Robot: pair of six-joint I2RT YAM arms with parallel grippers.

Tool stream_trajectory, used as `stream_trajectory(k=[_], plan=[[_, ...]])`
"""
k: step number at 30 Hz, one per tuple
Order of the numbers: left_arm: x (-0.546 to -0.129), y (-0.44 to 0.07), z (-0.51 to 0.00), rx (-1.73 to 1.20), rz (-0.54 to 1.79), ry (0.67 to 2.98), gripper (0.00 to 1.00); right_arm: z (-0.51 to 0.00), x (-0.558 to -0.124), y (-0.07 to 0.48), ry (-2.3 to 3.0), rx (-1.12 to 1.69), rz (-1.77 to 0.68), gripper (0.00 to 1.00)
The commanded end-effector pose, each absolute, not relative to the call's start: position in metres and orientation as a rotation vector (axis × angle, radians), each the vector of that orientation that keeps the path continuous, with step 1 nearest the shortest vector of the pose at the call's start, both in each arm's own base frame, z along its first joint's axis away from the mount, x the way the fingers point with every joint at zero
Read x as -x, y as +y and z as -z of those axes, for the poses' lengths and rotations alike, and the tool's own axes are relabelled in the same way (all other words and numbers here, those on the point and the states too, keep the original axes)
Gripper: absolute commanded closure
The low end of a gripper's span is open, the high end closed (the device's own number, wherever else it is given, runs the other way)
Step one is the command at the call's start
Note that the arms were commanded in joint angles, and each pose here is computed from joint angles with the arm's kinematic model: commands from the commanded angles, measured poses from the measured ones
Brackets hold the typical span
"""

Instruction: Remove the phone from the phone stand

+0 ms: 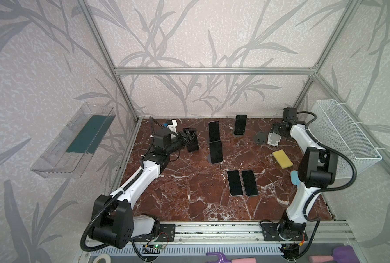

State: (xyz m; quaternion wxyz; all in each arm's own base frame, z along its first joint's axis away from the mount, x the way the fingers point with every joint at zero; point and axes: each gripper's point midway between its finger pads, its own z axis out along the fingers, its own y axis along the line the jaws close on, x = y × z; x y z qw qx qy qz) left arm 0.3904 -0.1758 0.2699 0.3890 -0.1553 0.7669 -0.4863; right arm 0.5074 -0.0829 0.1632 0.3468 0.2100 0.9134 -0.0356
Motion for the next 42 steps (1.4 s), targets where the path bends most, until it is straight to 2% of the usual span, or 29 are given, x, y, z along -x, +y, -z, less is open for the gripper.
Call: stream_trajectory(k=[1,6,9,11,14,18,21,23,25,27,35,42], plan=[[-0.387,-0.176,-0.279,0.366,1.236,1.919,0.28,-0.206,-0.498,-0.07,2.253,-0.57,0.054,0.1],[-0.388,-0.175,-0.277,0.369,1.214,1.928,0.28,-0.25,-0.471,-0.019,2.164,-0.452,-0.045,0.13],[-0.387,-0.173,-0.278,0.372,1.201,1.931,0.27,-0.259,-0.445,0.051,2.087,-0.356,-0.328,0.21],[-0.387,-0.17,-0.279,0.373,1.177,1.927,0.27,-0.261,-0.423,0.107,2.041,-0.208,-0.428,0.21],[-0.387,-0.163,-0.279,0.364,1.112,1.924,0.26,-0.258,-0.385,0.17,2.028,-0.009,-0.412,0.22],[-0.391,-0.143,-0.264,0.39,0.928,1.96,0.26,-0.259,-0.345,0.214,2.021,0.147,-0.327,0.23],[-0.395,-0.13,-0.256,0.445,0.879,1.95,0.26,-0.247,-0.326,0.234,2.099,0.155,-0.405,0.18],[-0.397,-0.126,-0.254,0.483,0.896,1.948,0.26,-0.236,-0.317,0.248,2.148,0.223,-0.404,0.11],[-0.398,-0.127,-0.256,0.497,0.942,1.942,0.26,-0.229,-0.314,0.255,2.147,0.256,-0.331,0.03],[-0.4,-0.129,-0.259,0.503,0.991,1.933,0.26,-0.225,-0.313,0.264,2.153,0.277,-0.335,0.0],[-0.404,-0.13,-0.264,0.543,1.11,1.908,0.27,-0.217,-0.332,0.289,2.161,0.284,-0.333,0.01],[-0.402,-0.122,-0.27,0.532,1.068,1.902,0.27,-0.22,-0.361,0.308,2.149,0.417,-0.203,0.01]])
